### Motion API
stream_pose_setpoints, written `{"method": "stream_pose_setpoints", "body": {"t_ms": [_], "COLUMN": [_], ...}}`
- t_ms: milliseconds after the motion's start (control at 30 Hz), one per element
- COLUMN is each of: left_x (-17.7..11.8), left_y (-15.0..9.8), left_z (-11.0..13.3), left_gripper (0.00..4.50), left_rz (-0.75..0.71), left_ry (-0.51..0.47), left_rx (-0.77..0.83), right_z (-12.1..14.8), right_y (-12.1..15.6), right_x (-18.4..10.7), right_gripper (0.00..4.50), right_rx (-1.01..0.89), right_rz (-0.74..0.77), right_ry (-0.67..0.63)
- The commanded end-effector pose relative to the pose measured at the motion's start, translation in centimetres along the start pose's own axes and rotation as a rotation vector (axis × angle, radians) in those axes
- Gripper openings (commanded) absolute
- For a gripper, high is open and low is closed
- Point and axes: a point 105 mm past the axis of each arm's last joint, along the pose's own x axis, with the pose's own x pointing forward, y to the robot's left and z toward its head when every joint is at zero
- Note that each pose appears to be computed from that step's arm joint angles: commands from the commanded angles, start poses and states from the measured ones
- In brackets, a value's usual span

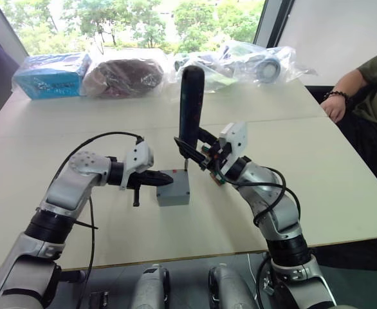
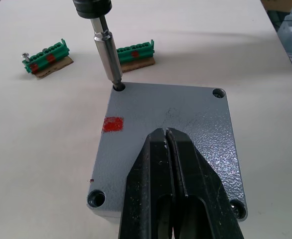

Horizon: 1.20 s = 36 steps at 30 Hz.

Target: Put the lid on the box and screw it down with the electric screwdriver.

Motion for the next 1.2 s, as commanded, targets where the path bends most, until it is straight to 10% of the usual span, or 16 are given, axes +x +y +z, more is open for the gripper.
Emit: {"method": "stream_pose_setpoints", "body": {"t_ms": [33, 667, 1200], "left_x": [-0.3, 0.8, 0.9], "left_y": [0.0, -0.3, -0.1], "left_z": [-0.9, -2.1, -2.0], "left_gripper": [0.0, 0.0, 0.0], "left_rz": [0.003, 0.003, 0.017], "left_ry": [0.037, 0.05, 0.042], "left_rx": [-0.012, 0.006, 0.006], "right_z": [0.0, -6.9, -7.3], "right_y": [0.2, 1.8, 1.9], "right_x": [-0.2, -1.7, -1.5], "right_gripper": [1.78, 1.78, 1.78], "right_rx": [-0.04, 0.106, 0.102], "right_rz": [0.017, 0.062, 0.069], "right_ry": [-0.006, 0.286, 0.333]}}
